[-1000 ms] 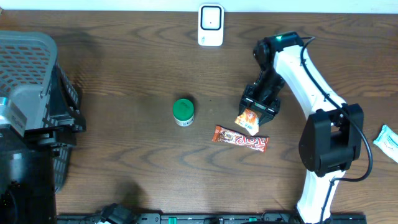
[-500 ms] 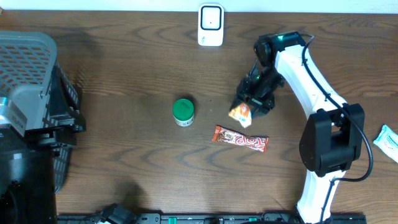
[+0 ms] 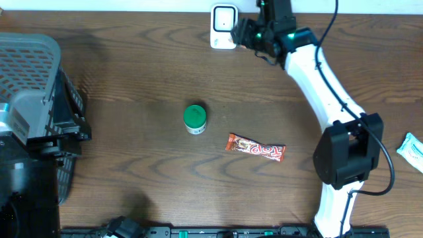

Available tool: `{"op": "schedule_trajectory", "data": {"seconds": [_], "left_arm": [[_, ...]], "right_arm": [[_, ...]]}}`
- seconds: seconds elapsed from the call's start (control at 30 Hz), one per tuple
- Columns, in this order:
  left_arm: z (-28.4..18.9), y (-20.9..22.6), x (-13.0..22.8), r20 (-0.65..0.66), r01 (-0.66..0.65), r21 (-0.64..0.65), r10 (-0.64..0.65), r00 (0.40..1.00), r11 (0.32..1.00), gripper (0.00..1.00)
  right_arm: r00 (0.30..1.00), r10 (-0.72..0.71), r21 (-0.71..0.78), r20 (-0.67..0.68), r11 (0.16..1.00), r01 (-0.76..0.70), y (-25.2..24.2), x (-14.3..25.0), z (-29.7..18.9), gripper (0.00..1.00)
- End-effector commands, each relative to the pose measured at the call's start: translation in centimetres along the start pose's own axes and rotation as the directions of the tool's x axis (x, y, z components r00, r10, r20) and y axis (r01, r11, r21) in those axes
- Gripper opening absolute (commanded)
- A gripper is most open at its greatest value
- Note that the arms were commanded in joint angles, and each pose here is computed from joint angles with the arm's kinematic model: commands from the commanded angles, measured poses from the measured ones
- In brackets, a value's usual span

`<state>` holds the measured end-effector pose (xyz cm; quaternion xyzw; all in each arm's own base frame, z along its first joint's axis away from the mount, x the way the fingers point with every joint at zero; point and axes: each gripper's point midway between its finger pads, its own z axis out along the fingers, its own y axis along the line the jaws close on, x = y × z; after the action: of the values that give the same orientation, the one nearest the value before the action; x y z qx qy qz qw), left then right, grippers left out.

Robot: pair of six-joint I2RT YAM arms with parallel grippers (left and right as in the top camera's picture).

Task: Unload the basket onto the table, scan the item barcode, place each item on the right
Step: 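Hold the snack box under the scanner with the right gripper, then carry the snack box right and drop it near the wipes pack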

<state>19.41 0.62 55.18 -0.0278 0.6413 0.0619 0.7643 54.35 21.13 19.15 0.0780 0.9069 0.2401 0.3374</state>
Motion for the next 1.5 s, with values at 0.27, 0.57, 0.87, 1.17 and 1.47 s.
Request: {"op": "schedule_trajectory", "data": {"seconds": [0.27, 0.57, 0.87, 1.17, 1.47], "left_arm": [[-0.2, 0.1, 0.2, -0.006, 0.006, 0.002, -0.006, 1.0, 1.0, 0.85], [0.0, -0.1, 0.5, -0.017, -0.003, 0.004, 0.003, 1.0, 1.0, 0.85], [1.2, -1.1, 1.4, -0.051, -0.027, 0.01, 0.028, 0.998, 1.0, 0.85], [1.4, -1.3, 1.4, -0.052, -0.028, 0.011, 0.029, 0.998, 1.0, 0.86], [1.3, -1.2, 1.2, -0.045, -0.023, 0.009, 0.024, 0.999, 1.0, 0.86]], "right_arm": [[0.863, -0.196, 0.206, 0.466, 0.972, 0.11, 4.1, -5.4, 2.5, 0.66], [0.839, -0.189, 0.197, 0.51, 0.975, 0.1, 1.2, -5.2, 8.3, 0.63], [0.851, -0.198, 0.212, 0.487, 0.972, 0.105, 0.3, -4.3, 12.3, 0.63], [0.899, -0.321, 0.458, 0.297, 0.874, 0.16, -2.6, -7.9, 5.9, 0.54], [0.987, -0.16, 0.873, -0.031, 0.476, 0.105, -18.1, -6.1, -8.9, 0.58]]}}
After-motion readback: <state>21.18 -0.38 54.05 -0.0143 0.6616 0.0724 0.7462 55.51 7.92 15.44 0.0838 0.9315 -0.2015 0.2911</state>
